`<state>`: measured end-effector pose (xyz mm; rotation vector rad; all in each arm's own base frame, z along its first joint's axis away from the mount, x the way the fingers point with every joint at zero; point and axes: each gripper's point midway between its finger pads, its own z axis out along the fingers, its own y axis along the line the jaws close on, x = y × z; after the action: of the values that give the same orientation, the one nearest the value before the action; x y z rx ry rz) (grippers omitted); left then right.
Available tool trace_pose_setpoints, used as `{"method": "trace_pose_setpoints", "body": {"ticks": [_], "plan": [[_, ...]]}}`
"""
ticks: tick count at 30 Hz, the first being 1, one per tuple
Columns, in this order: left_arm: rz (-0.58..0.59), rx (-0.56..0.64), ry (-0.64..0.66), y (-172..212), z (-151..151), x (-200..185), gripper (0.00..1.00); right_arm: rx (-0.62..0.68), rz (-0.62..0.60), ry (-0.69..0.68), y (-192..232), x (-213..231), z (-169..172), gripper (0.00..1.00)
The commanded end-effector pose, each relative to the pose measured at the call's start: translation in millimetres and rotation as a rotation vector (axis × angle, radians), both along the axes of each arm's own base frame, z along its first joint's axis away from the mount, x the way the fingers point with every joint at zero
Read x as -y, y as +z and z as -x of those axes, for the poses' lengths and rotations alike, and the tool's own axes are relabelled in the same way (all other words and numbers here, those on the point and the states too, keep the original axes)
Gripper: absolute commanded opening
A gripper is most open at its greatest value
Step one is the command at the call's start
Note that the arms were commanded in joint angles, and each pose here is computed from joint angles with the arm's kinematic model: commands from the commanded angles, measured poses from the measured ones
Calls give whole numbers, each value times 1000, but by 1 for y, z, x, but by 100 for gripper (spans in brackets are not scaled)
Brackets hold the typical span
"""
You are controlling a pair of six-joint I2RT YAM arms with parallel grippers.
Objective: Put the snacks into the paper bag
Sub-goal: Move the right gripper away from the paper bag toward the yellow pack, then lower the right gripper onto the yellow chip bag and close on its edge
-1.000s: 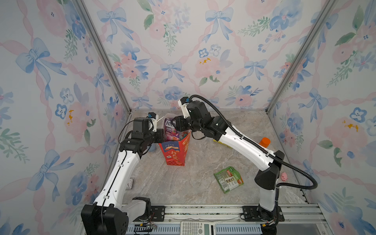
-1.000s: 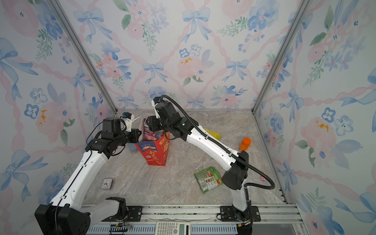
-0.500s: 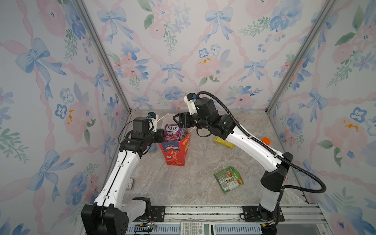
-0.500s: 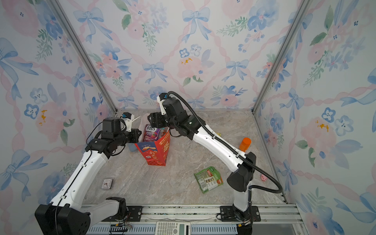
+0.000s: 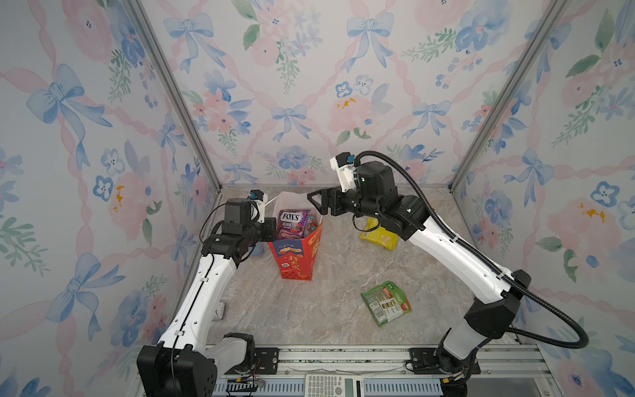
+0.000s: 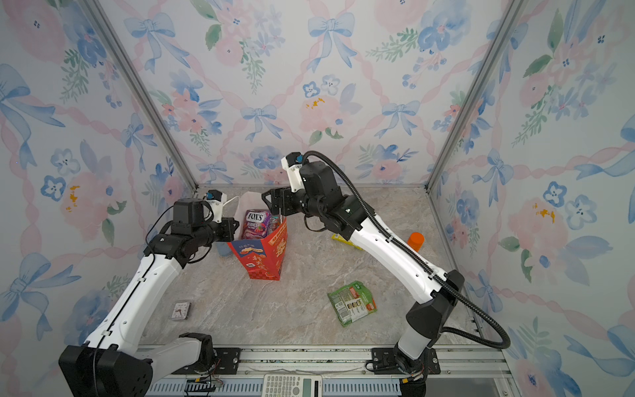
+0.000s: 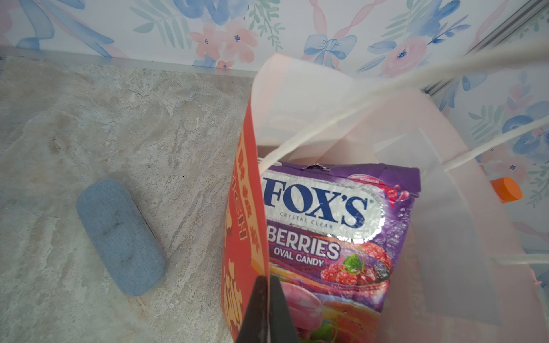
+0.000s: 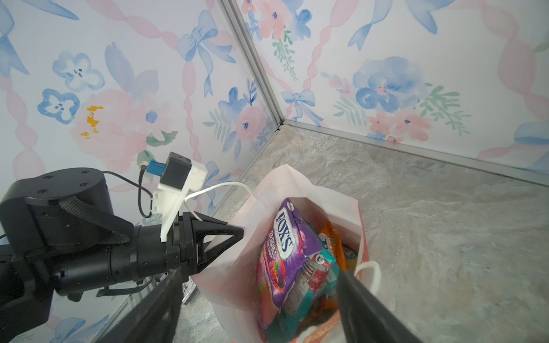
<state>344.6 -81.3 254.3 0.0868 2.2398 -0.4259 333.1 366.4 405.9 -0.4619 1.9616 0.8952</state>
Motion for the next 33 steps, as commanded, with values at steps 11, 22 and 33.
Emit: {"method": "trace_pose_setpoints", "body": {"ticks": [11, 22, 33], "plan": [[3, 40, -23, 11, -6, 4, 0, -181, -2, -444, -69, 172, -38, 86], [7, 37, -17, 11, -6, 4, 0, -439, 144, -698, -206, 266, -48, 84], [10, 32, -15, 10, -7, 4, 0, -562, 176, -774, -280, 303, -76, 80]]}}
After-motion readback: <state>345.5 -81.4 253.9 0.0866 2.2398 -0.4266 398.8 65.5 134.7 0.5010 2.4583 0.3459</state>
